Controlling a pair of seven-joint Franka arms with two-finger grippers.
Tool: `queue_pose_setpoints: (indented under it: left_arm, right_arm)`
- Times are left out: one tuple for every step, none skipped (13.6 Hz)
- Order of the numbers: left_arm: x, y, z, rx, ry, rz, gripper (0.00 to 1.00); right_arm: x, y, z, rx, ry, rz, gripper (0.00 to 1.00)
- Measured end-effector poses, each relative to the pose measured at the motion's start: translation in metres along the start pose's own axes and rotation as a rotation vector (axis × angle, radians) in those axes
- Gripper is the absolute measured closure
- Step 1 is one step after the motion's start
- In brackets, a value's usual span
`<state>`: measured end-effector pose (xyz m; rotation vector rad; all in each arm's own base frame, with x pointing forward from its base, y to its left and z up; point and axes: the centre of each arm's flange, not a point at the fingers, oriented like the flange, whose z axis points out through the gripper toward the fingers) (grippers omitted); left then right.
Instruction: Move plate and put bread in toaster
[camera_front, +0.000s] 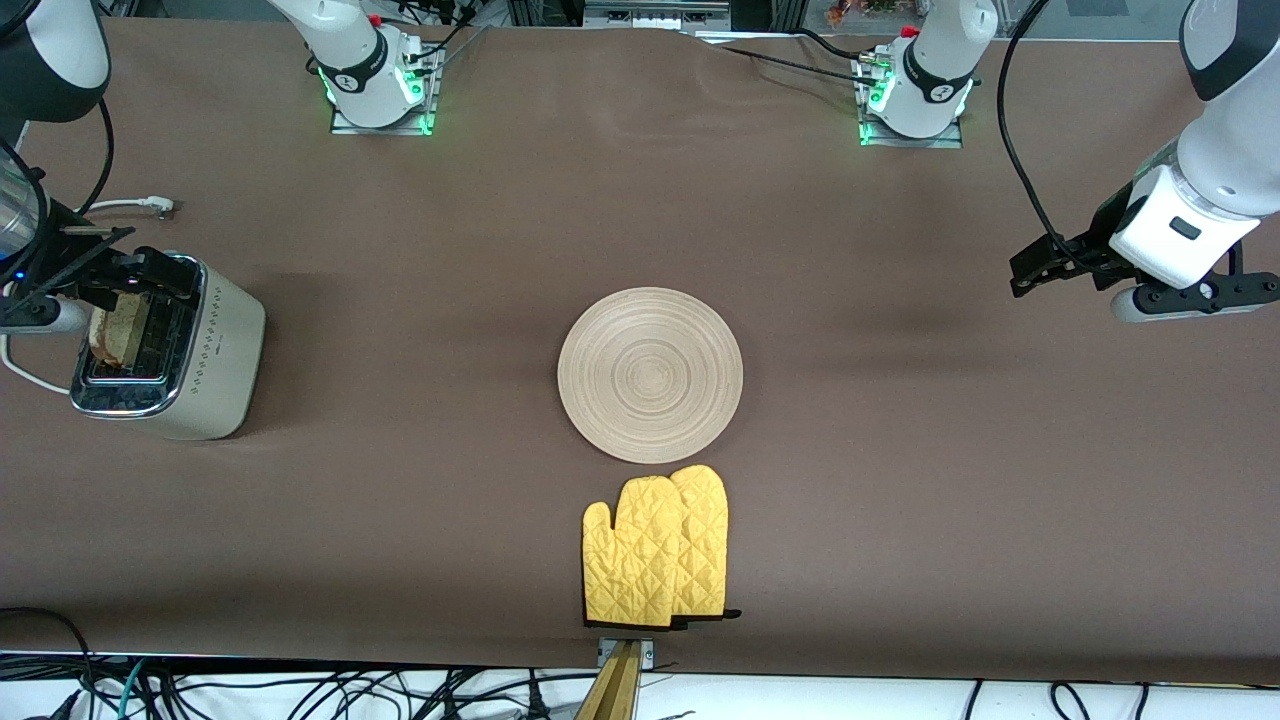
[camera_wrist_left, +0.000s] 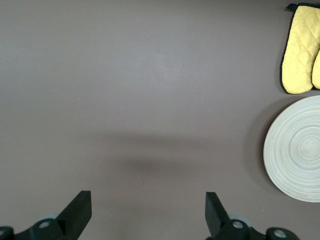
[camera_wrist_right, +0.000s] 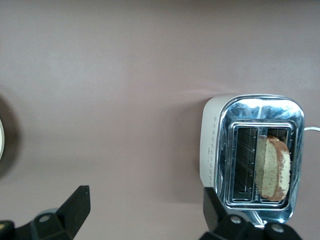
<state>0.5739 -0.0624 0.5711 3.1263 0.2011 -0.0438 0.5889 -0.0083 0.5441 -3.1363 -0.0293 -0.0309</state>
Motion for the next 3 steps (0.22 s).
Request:
queue_pose_setpoints:
  left_arm:
    - [0.0, 0.0, 0.0, 0.0, 0.0, 0.0, 0.0]
    - [0.0, 0.0, 0.0, 0.0, 0.0, 0.0, 0.0]
    - [0.0, 0.0, 0.0, 0.0, 0.0, 0.0, 0.0]
  right_arm:
    - [-0.0013, -0.0009, 0.0028, 0.0, -0.003, -0.001, 0.0]
    - [-0.0013, -0.0012, 0.004, 0.0, -0.004, -0.002, 0.0]
    - [-0.0011, -0.0006, 0.0038, 0.0, -0.002, -0.001, 0.0]
